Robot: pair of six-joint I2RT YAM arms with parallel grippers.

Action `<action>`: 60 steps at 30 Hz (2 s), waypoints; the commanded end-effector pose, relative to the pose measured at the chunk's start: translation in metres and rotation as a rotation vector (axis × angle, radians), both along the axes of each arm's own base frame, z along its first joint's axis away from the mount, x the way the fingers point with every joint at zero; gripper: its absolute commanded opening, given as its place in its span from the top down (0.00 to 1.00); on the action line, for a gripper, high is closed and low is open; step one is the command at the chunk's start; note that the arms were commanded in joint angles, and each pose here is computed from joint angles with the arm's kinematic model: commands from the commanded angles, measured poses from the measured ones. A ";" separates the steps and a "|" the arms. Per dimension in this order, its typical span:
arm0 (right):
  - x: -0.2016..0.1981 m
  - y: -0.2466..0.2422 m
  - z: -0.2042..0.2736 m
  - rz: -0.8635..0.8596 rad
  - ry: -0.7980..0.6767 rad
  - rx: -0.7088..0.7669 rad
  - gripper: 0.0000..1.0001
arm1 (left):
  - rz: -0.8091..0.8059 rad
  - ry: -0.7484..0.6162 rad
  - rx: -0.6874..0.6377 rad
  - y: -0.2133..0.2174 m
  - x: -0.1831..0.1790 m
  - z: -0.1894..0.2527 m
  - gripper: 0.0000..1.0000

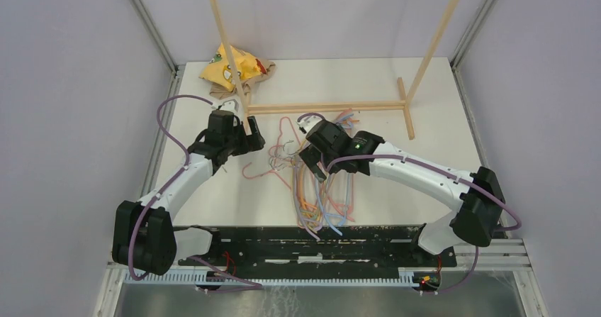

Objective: Organize the hangers

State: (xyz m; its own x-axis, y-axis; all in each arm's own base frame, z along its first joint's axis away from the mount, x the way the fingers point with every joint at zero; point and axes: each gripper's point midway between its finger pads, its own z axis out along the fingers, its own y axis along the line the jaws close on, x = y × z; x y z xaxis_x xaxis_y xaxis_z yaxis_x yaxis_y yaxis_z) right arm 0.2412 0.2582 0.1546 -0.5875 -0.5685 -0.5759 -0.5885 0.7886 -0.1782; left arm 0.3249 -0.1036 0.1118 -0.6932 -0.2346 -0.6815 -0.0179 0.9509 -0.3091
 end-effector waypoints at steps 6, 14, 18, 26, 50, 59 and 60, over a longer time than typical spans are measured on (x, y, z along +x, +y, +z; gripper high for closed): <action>-0.009 0.023 0.024 0.074 -0.015 0.155 0.00 | 0.010 -0.036 0.027 0.003 0.008 0.016 0.01; -0.027 0.073 0.002 0.144 0.089 0.156 0.13 | -0.028 -0.018 0.056 0.005 -0.003 0.007 0.01; -0.024 0.089 -0.012 0.100 0.106 0.157 0.28 | -0.037 -0.021 0.070 0.007 -0.005 0.005 0.01; -0.023 0.115 -0.027 -0.053 0.176 0.202 0.33 | -0.092 -0.057 0.024 -0.005 -0.002 0.015 0.01; -0.043 0.109 -0.093 -0.258 0.228 0.113 0.65 | -0.112 -0.017 -0.018 -0.009 -0.025 -0.003 0.01; -0.050 0.102 -0.109 -0.252 0.254 0.093 0.66 | -0.099 -0.005 -0.013 -0.005 -0.034 -0.010 0.01; -0.050 0.101 -0.110 -0.253 0.255 0.092 0.66 | -0.097 -0.005 -0.011 -0.004 -0.034 -0.010 0.01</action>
State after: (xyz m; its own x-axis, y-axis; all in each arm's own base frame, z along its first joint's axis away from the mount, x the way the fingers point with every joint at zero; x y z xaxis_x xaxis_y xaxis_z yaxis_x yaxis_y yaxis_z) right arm 0.1938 0.3651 0.0537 -0.8318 -0.3332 -0.4439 -0.3938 0.9179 0.0488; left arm 0.2886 -0.1059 0.0915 -0.7398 -0.1936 -0.6444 0.0355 0.9452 -0.3247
